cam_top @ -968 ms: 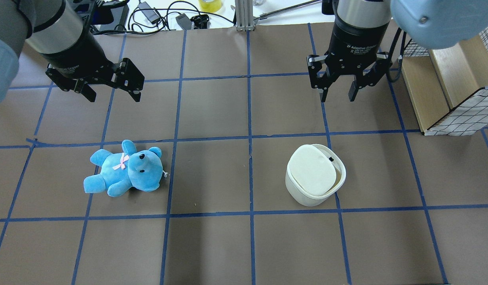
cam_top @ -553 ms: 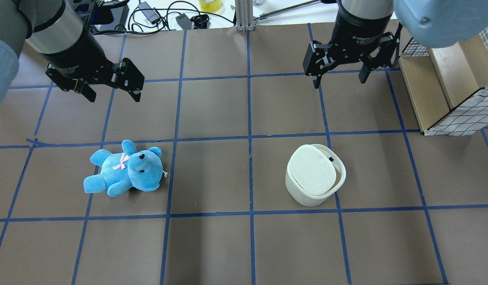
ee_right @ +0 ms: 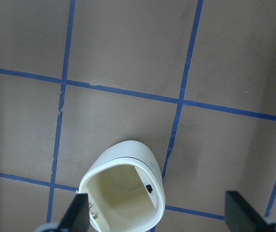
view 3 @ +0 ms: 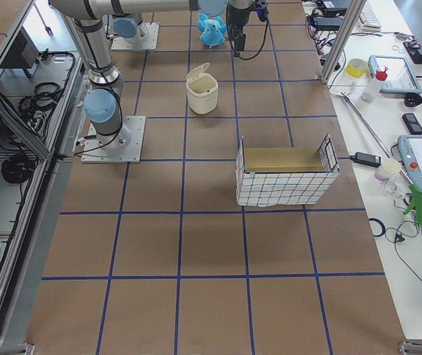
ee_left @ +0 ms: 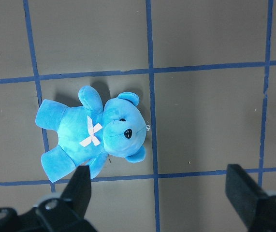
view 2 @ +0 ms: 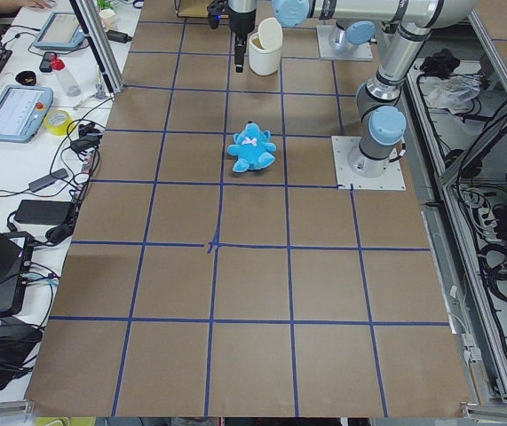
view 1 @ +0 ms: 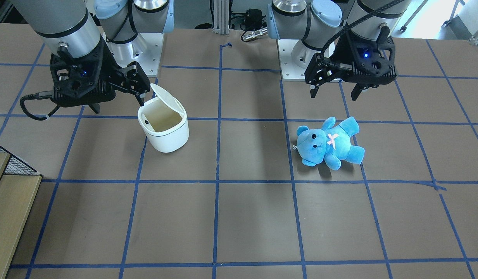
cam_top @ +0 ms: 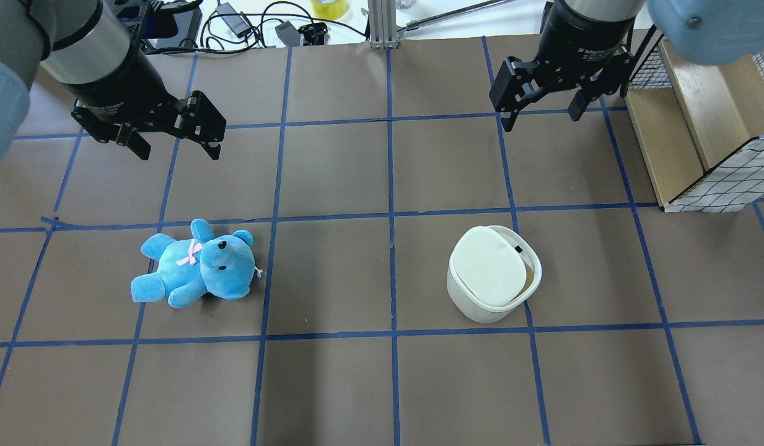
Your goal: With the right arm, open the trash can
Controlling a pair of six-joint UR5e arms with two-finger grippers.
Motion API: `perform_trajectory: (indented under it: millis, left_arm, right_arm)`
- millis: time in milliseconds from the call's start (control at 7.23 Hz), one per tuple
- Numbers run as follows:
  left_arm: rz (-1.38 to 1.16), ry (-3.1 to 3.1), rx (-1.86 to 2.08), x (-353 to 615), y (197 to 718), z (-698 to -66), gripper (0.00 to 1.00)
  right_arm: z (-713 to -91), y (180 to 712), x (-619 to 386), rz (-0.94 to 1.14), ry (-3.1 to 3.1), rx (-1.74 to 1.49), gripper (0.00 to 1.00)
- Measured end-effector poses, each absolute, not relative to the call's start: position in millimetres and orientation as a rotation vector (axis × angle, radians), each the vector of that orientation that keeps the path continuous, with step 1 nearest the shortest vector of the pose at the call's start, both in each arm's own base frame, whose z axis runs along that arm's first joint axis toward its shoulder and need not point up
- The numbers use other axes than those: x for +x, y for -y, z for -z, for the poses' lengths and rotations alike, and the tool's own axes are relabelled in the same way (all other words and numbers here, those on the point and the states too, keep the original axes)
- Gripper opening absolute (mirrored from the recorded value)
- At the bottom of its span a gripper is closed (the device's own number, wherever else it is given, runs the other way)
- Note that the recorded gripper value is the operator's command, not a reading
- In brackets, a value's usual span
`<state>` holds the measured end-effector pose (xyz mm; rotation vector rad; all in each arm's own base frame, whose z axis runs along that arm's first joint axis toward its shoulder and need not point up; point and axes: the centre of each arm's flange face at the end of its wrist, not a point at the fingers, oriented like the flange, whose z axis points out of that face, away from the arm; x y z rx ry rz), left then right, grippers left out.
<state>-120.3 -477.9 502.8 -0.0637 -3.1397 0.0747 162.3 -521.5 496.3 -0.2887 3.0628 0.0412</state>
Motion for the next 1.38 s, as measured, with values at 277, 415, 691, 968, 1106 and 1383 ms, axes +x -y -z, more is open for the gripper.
perform_trajectory:
  millis: [277,415,691,968,1106,1383]
  left_arm:
    - [-0.075,3.14,-0.064,-120.4,477.9,-502.8,1.0]
    - [-0.076,3.14,-0.064,-120.4,477.9,-502.8,1.0]
    - [-0.076,3.14,-0.064,-120.4,477.9,-502.8,1.0]
    - [-0.076,3.14,-0.064,-120.4,477.9,-502.8,1.0]
    - [-0.076,3.14,-0.064,-120.4,477.9,-502.8,1.0]
    - [-0.076,3.14,-0.064,-120.4,477.9,-502.8,1.0]
  right_arm:
    - [-494.4,521.1,162.8,-0.048,-3.05,-0.308,1.0]
    - [-489.9,519.5,161.6,-0.077,-3.054,-0.3,1.0]
    - [-479.1,511.2,158.1,-0.193,-3.07,-0.238,1.0]
    - [-477.2,509.7,148.1,-0.235,-3.101,-0.137,1.0]
    - [-477.5,511.0,139.4,-0.239,-3.111,-0.095,1.0]
    - [-478.5,512.4,131.6,-0.237,-3.117,-0.054,1.0]
